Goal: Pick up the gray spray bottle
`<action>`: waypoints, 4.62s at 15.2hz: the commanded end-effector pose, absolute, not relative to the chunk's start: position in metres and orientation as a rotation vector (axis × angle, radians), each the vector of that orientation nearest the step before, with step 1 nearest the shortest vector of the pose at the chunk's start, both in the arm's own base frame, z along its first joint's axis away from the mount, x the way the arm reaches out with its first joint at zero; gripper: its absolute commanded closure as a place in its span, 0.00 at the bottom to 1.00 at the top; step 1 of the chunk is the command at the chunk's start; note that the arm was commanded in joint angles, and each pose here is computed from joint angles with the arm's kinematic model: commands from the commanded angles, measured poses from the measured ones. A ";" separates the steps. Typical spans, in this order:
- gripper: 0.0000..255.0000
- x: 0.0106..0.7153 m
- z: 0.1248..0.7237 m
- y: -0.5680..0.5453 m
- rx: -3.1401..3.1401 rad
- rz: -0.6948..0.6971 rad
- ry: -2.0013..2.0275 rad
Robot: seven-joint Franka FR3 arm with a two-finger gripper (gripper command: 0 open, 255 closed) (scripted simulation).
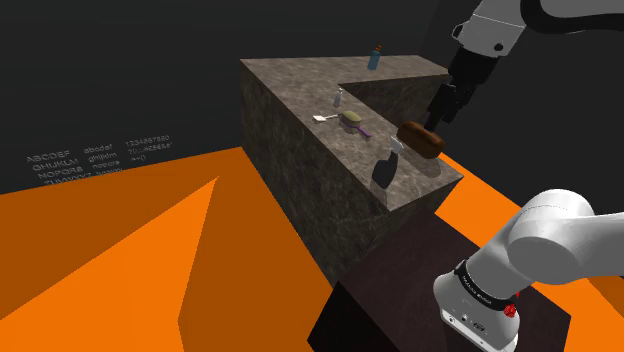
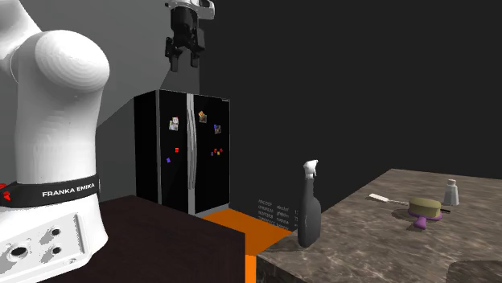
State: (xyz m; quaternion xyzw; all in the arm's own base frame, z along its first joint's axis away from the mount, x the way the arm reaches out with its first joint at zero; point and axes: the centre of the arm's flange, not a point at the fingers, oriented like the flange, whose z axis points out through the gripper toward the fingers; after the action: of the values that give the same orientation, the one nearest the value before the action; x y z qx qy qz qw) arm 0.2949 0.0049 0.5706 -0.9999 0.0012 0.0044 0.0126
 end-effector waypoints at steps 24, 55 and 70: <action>0.00 0.416 0.395 -0.204 -3.140 -0.034 0.071; 1.00 0.473 0.272 -0.310 -3.151 -0.057 0.105; 1.00 0.473 0.351 -0.310 -3.151 -0.057 0.105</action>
State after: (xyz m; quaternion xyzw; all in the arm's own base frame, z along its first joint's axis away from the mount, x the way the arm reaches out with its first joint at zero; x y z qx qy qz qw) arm 0.4736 -0.3095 0.3465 -0.9993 0.0332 -0.0183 -0.0059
